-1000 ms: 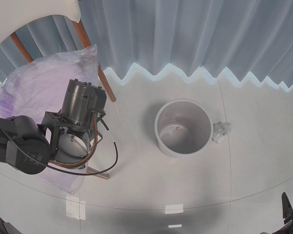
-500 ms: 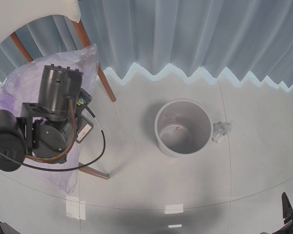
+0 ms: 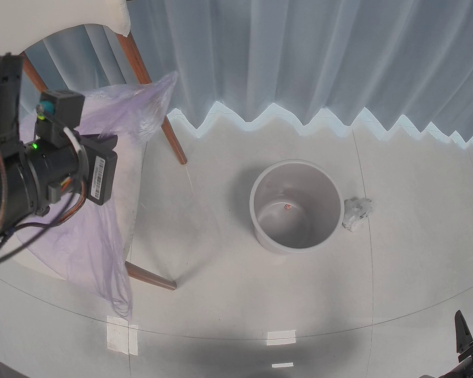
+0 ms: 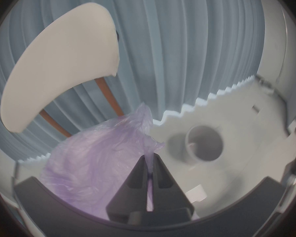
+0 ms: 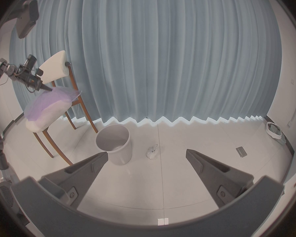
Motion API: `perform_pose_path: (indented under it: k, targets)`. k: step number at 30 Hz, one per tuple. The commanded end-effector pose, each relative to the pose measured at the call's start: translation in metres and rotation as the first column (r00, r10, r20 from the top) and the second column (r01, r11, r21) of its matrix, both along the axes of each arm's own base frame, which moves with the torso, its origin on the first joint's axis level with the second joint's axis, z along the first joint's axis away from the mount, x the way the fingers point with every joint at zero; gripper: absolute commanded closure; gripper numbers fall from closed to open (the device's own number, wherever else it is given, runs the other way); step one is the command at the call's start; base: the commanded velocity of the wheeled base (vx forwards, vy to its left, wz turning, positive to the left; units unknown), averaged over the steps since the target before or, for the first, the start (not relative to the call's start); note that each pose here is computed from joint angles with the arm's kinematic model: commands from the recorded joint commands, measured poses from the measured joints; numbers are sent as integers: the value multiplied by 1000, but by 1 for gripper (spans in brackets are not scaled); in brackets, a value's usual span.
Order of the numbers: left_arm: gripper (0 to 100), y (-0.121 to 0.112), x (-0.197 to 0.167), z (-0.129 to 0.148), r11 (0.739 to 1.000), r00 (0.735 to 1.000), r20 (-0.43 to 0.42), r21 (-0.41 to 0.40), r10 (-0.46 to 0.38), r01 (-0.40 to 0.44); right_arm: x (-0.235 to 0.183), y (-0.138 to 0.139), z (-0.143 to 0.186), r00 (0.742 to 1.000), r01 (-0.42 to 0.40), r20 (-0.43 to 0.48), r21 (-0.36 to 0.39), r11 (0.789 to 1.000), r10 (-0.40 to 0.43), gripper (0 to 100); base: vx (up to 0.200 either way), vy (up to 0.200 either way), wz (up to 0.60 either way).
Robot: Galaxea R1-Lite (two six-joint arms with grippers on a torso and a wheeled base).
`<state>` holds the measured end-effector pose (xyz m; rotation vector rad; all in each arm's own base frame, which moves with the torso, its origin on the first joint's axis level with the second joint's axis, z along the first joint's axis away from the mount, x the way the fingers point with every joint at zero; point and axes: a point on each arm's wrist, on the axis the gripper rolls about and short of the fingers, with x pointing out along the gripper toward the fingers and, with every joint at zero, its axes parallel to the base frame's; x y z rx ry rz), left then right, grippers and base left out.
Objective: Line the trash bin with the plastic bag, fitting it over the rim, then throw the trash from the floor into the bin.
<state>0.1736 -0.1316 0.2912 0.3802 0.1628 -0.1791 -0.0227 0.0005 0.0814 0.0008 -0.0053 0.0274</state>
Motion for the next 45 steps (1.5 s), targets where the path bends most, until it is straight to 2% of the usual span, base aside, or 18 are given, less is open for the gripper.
perform_pose_path:
  k: [1,3,6,7,8,9,10,12,15,16,19,22,28,32,37,39,43,45]
  targets:
    - [100,1,-21,31,959,985,64,-227,-160,170,0,0,-5,1000,0,1,1,1000,0,0,0,0,0]
    - [100,-12,-20,34,920,968,48,-300,-248,251,0,0,-5,1000,0,1,1,1000,0,0,0,0,0]
    - [100,-37,-20,46,786,886,68,-434,-459,441,0,0,-5,1000,0,1,1,1000,0,0,0,0,0]
    - [100,-39,-20,47,774,876,71,-438,-476,456,0,0,-5,1000,0,1,1,1000,0,0,0,0,0]
    - [100,-53,-12,49,723,835,95,-455,-542,521,0,0,-5,1000,0,1,1,1000,0,0,0,0,0]
    - [100,-62,-7,51,690,811,124,-460,-572,558,0,0,-5,1000,1,1,1,1000,-1,0,0,0,0]
    - [100,-63,-6,51,688,809,127,-461,-575,561,0,0,-5,1000,0,1,1,1000,0,0,0,0,0]
    - [100,-91,7,53,610,764,211,-490,-610,622,0,0,-5,1000,1,1,2,1000,-1,0,0,0,0]
    - [100,-120,15,52,529,746,259,-566,-614,632,0,0,-5,1000,1,1,2,1000,-1,0,0,0,0]
    - [100,-121,15,52,527,745,260,-568,-614,633,0,0,-5,1000,3,1,2,1000,-3,0,0,0,0]
    - [100,-141,11,47,463,747,235,-659,-622,593,0,0,-5,1000,1,1,2,1000,-1,0,0,0,0]
    - [100,-146,7,45,447,737,225,-671,-637,591,0,0,-5,1000,3,2,2,1000,-3,0,0,0,0]
    - [100,-174,-13,31,413,679,186,-670,-710,616,0,0,-5,1000,3,1,2,1000,-3,0,0,0,0]
    - [100,-182,-13,23,421,675,165,-670,-719,612,0,0,-5,1000,18,2,10,1000,-18,0,0,0,0]
    - [100,-181,-5,11,460,696,129,-663,-706,590,0,-1,-5,1000,26,2,16,1000,-26,0,0,0,0]
    - [100,-175,7,-1,503,722,94,-656,-686,563,0,-1,-5,1000,26,2,16,1000,-26,0,0,0,0]
    - [100,-167,22,-15,549,749,53,-646,-661,530,0,-1,-5,1000,24,2,16,1000,-24,0,0,0,0]
    - [100,-170,30,-22,555,754,49,-646,-655,524,0,-1,-5,1000,26,2,16,1000,-26,0,0,0,0]
